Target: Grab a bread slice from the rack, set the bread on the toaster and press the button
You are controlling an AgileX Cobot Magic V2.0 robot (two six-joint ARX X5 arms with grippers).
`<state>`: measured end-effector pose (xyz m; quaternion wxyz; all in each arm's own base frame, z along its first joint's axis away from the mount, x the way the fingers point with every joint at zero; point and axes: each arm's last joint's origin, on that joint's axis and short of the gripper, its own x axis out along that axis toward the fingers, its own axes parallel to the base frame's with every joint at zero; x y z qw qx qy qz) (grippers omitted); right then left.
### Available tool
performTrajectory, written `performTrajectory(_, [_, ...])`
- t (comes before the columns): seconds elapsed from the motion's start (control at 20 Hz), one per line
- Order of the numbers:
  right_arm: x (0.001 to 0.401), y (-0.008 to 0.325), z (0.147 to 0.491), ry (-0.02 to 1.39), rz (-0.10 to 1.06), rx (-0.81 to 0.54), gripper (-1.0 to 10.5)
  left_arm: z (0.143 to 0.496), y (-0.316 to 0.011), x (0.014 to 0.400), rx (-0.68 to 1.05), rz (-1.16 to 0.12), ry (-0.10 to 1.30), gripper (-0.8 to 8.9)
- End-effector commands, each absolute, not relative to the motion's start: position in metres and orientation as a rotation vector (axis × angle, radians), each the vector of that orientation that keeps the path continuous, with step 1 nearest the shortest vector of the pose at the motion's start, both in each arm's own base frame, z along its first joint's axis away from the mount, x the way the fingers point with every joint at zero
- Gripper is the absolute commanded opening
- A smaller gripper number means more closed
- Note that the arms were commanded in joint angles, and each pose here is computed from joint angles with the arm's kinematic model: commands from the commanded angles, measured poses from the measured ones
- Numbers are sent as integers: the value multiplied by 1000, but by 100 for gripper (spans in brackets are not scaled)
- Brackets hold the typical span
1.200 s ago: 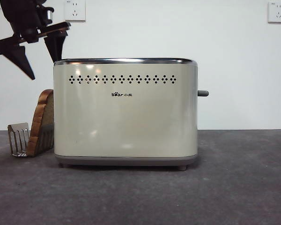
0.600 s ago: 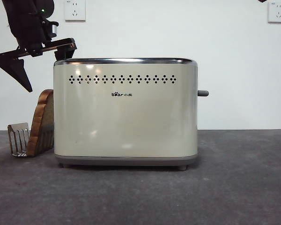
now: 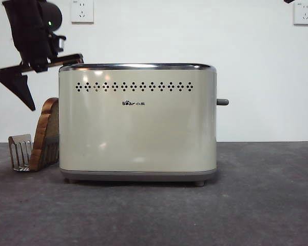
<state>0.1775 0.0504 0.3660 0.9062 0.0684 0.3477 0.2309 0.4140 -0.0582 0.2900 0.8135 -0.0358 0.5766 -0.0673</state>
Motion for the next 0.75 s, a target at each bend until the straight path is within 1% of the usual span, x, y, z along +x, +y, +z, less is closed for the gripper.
performTrajectory(0.05, [177, 51, 367, 722, 474, 145, 0, 281, -60, 418, -75, -139, 1254, 328])
performTrajectory(0.1, [177, 50, 366, 725, 473, 144, 0, 280, -61, 418, -72, -143, 1252, 240])
performTrajectory(0.15, [177, 50, 366, 730, 467, 142, 1, 280, -62, 419, -71, -146, 1246, 176])
performTrajectory(0.25, [177, 50, 365, 735, 452, 130, 1, 281, -62, 420, -65, -151, 1233, 57])
performTrajectory(0.3, [178, 50, 364, 738, 443, 127, 0, 281, -64, 420, -60, -157, 1232, 15])
performTrajectory(0.35, [178, 50, 364, 741, 435, 124, 0, 281, -64, 420, -56, -161, 1232, -4])
performTrajectory(0.75, [178, 49, 363, 755, 433, 125, 0, 284, -64, 420, -30, -180, 1212, -5])
